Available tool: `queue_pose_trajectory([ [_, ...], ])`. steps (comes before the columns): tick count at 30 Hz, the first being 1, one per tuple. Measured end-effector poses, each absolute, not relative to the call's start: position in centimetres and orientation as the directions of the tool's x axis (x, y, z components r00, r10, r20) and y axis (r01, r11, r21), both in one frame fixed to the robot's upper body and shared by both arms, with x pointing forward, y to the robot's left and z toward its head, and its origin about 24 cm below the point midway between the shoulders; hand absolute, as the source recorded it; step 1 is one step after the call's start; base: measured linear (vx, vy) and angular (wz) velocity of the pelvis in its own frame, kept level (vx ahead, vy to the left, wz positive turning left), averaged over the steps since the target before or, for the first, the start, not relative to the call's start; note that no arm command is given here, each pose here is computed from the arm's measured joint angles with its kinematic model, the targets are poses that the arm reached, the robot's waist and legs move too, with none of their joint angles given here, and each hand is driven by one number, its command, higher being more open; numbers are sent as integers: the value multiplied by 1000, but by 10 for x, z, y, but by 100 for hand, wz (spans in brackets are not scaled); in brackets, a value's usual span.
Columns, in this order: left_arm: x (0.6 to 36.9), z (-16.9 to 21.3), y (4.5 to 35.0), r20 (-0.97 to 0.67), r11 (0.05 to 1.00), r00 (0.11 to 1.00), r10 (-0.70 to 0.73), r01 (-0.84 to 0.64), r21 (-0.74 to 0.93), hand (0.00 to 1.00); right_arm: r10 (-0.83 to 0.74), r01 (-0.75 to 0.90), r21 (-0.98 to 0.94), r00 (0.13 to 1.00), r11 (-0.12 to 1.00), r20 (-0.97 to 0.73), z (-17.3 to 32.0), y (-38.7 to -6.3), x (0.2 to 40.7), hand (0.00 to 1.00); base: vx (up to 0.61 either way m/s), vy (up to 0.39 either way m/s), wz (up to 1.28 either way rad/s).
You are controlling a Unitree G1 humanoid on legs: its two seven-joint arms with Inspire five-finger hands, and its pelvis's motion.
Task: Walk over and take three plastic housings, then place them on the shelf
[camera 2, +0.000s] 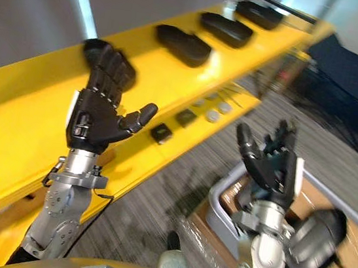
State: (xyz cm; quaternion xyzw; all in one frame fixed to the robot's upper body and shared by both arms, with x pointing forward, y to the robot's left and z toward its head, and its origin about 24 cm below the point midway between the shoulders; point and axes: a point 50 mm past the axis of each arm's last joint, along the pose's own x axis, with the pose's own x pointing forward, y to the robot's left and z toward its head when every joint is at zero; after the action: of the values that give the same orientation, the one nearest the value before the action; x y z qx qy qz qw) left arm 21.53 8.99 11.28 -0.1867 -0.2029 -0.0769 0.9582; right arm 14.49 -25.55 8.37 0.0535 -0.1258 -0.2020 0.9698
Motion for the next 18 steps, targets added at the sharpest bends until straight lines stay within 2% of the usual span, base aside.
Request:
queue_pose_trajectory([
  [4, 219, 110, 79, 388, 913, 919, -73, 218, -345, 100, -511, 494, 133, 837, 860, 197, 86, -267, 106, 100, -46, -6, -98],
  [5, 222, 109, 82, 338, 912, 941, 22, 120, -393, 100, -451, 355, 303, 815, 885, 364, 103, -257, 115, 100, -289, 90, -138],
  [8, 225, 107, 91, 311, 916, 947, 82, 51, -398, 100, -406, 294, 315, 824, 902, 395, 106, -250, 125, 100, -160, 87, -59],
  [11, 215, 105, 121, 301, 914, 931, 205, -72, -400, 100, -337, 186, 359, 842, 915, 422, 104, -235, 154, 100, -100, 85, -60],
  [13, 211, 106, 132, 323, 912, 922, 215, -71, -404, 100, -359, 222, 373, 863, 901, 355, 94, -228, 165, 100, -103, 106, -12],
  [18, 206, 121, 124, 411, 898, 892, 186, 15, -439, 100, -378, 273, 410, 904, 870, 201, 68, -207, 156, 100, -102, 90, 12],
])
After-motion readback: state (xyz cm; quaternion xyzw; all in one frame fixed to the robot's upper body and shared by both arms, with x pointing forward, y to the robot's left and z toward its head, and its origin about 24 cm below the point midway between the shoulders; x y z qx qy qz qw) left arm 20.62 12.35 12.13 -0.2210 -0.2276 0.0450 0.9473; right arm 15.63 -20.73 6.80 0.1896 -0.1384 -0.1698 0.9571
